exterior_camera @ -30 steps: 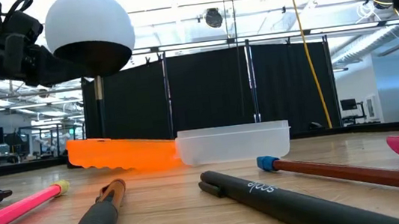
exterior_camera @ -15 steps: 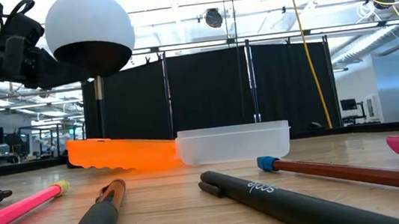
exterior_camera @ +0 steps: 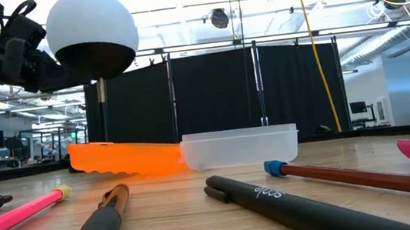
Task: Pick & place school supplies into a supply box
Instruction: Put the yellow pen into the orange supply box
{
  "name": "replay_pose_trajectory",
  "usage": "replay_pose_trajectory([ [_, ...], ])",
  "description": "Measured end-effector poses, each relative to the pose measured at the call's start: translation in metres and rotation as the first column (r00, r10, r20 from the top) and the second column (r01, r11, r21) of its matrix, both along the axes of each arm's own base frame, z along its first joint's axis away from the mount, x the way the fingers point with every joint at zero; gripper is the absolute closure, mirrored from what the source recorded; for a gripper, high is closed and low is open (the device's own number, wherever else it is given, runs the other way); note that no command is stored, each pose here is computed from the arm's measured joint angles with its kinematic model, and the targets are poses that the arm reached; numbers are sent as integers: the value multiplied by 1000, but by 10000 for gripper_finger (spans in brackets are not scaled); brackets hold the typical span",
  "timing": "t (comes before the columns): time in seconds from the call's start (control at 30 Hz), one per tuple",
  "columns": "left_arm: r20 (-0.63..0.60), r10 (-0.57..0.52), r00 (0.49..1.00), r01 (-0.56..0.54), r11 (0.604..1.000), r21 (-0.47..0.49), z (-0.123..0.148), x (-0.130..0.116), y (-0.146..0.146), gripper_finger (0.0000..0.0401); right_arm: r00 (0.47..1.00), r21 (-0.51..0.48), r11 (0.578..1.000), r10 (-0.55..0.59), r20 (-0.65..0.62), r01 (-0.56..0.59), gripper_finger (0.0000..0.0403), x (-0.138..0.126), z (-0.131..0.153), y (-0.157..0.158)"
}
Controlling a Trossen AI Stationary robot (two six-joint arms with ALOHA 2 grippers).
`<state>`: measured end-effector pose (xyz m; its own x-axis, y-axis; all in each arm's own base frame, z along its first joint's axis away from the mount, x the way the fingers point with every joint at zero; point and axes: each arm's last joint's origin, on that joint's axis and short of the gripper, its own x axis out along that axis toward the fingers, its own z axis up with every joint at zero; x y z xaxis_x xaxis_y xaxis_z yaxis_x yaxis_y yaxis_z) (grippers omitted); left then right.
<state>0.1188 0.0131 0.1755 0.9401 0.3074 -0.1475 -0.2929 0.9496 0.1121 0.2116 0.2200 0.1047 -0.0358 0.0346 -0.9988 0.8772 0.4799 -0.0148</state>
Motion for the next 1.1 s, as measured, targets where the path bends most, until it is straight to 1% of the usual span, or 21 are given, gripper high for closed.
replay_pose_trajectory([
  [0.1,0,0,1000,0,1000,0,0,0,0,352,998,-8,1000,-8,61,9,384,0,9,-1],
  [0.2,2,1,1000,-1,1000,-3,0,0,0,352,980,-16,1000,-18,198,21,384,3,28,-2],
  [0.27,2,-1,1000,1,1000,-4,0,0,0,352,958,-80,996,-16,286,41,384,2,39,-8],
  [0.33,6,-1,1000,1,1000,-5,0,0,0,352,916,-130,988,-19,402,78,384,4,54,-15],
  [0.4,15,0,1000,1,1000,-13,1,0,0,352,865,-152,981,-27,501,119,384,8,71,-22],
  [0.5,38,0,999,1,1000,-27,3,0,0,352,821,-192,969,-19,570,155,384,17,86,-39],
  [0.57,39,0,999,2,1000,-28,3,0,0,352,781,-207,956,-35,623,209,384,27,97,-55],
  [0.63,40,0,999,1,1000,-28,3,0,0,352,751,-202,947,-58,658,250,384,38,105,-71],
  [0.67,41,0,999,1,1000,-27,3,0,0,352,744,-187,951,-64,665,248,384,43,109,-79],
  [0.77,49,0,999,2,1000,-24,4,1,0,352,698,-157,962,-47,714,225,384,65,117,-99],
  [0.83,56,-1,998,2,1000,-23,5,1,0,352,661,-159,962,-29,750,222,384,79,123,-116],
  [0.9,66,-1,998,2,1000,-22,5,1,0,352,646,-154,960,-34,763,233,384,91,122,-133],
  [1.03,61,-1,998,2,1000,-23,5,1,0,352,660,-147,957,-57,749,250,384,105,113,-160],
  [1.1,60,-1,998,3,1000,-23,5,1,0,352,683,-149,955,-69,727,255,384,109,105,-167],
])
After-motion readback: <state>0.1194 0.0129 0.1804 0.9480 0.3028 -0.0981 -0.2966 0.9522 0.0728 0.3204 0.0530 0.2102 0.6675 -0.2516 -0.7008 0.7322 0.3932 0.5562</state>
